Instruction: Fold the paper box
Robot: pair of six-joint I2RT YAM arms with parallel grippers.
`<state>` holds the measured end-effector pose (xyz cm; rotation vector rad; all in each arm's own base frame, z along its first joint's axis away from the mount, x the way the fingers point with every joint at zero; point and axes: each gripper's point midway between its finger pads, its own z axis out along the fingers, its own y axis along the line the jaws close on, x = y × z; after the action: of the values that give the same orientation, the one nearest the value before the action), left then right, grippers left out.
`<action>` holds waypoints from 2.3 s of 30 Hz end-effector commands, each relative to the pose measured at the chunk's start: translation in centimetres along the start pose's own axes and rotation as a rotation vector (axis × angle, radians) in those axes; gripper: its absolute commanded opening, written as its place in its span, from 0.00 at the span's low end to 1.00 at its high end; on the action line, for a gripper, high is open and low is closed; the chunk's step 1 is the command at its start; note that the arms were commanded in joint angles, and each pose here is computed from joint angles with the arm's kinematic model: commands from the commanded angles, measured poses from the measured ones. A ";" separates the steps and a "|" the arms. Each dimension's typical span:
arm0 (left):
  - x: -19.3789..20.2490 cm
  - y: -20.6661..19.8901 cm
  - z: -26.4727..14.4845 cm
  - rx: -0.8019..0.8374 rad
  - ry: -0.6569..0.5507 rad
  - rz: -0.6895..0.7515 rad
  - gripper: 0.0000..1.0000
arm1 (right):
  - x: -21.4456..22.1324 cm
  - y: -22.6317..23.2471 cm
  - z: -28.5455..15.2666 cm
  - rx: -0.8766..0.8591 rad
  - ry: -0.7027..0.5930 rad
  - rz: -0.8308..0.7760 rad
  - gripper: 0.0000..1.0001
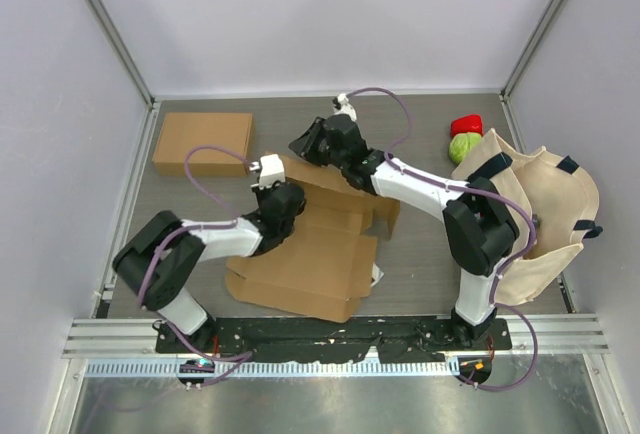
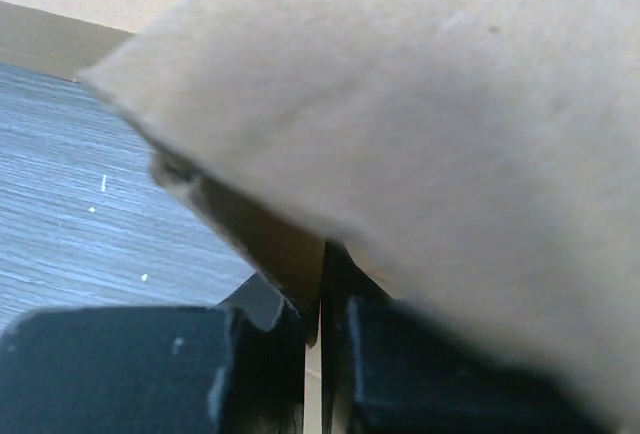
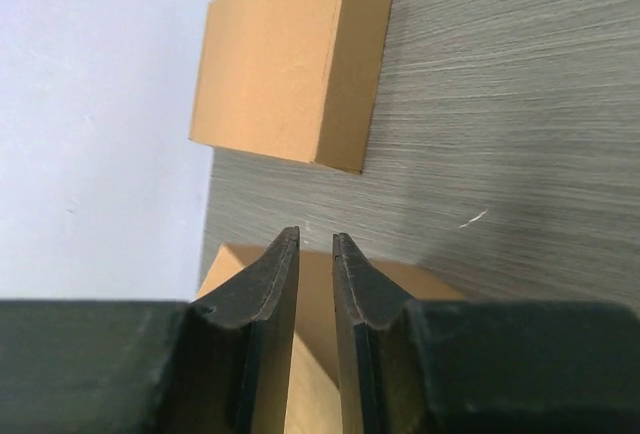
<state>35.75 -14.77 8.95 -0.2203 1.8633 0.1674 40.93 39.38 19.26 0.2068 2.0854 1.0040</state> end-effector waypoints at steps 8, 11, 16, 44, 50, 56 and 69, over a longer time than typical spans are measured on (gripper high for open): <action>0.5 1.0 0.6 -0.094 -0.018 -0.066 0.00 | 2.9 0.7 -1.0 -0.023 0.094 0.104 0.27; 0.3 1.0 -0.6 -0.018 0.014 -0.064 0.27 | -1.0 0.4 -1.7 -0.013 0.077 -0.030 0.32; -1.3 2.0 -3.2 0.058 0.026 -0.142 0.65 | -8.5 -0.8 -5.9 0.092 0.045 -0.299 0.52; 0.9 -19.7 -19.0 1.095 0.329 -0.298 0.25 | 1.6 -17.9 -21.6 0.379 0.003 -0.343 0.61; 6.7 -22.0 -16.5 0.998 0.461 -0.292 0.12 | 2.2 -18.0 -21.5 0.375 -0.037 -0.367 0.62; 9.6 -21.5 -14.3 0.900 0.473 -0.257 0.05 | 2.0 -19.4 -20.6 0.456 -0.103 -0.416 0.52; 11.6 -21.6 -12.8 0.816 0.502 -0.243 0.00 | 2.8 -13.5 -20.0 0.383 -0.080 -0.342 0.01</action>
<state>25.16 -39.57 2.75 0.1105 2.1893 -0.9274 26.15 18.18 12.25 -0.0312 2.1870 0.2933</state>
